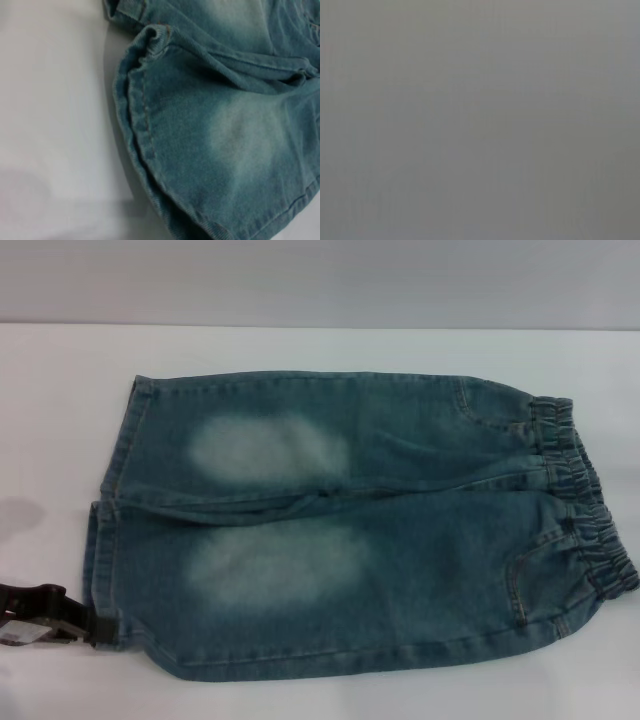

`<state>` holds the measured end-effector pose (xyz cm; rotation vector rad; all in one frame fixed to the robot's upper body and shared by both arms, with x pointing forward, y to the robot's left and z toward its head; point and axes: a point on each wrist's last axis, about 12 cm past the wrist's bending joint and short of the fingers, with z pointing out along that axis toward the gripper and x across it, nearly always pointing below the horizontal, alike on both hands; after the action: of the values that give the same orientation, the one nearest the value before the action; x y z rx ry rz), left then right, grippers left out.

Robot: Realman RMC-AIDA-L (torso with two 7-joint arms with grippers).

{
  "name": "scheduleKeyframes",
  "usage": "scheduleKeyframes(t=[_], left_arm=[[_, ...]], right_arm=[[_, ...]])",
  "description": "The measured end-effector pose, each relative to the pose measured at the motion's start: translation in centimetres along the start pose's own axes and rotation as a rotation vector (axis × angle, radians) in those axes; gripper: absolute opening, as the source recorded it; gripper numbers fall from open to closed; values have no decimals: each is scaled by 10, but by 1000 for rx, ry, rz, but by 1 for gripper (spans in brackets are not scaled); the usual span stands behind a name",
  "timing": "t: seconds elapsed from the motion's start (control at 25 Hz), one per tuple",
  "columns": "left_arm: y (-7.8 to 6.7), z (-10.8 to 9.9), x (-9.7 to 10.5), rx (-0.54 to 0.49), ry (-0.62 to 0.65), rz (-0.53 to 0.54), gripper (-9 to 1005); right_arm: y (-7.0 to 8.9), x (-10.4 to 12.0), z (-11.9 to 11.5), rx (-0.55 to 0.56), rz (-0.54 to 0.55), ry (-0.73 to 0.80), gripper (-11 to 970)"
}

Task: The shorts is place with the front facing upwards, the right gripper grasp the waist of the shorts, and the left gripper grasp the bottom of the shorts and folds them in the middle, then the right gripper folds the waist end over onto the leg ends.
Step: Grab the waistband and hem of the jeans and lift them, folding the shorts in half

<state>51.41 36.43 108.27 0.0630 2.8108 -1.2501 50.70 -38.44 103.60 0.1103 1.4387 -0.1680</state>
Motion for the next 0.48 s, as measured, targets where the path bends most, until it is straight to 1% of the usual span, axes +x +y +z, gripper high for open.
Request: scheduleKeyframes(t=[0.04,0.2,0.32,0.4,0.48], left_arm=[[0,0,0,-2,-2,-3,37],[1,0,0,-3,-11,-10,35],[1,0,-1,-3,-15,-12,35],[1,0,-2,-5,-19,-12,35],[0,-1,-4,-1,-30,-13,35]], right_arm=[[0,0,0,0,0,0,818],[-1,0,-1,2,5,1,818],[-1,0,0,-2,30,1,818],[-2,-3,3,-24,71,-4,818],[-4,-7,9,-86,133,7,818]])
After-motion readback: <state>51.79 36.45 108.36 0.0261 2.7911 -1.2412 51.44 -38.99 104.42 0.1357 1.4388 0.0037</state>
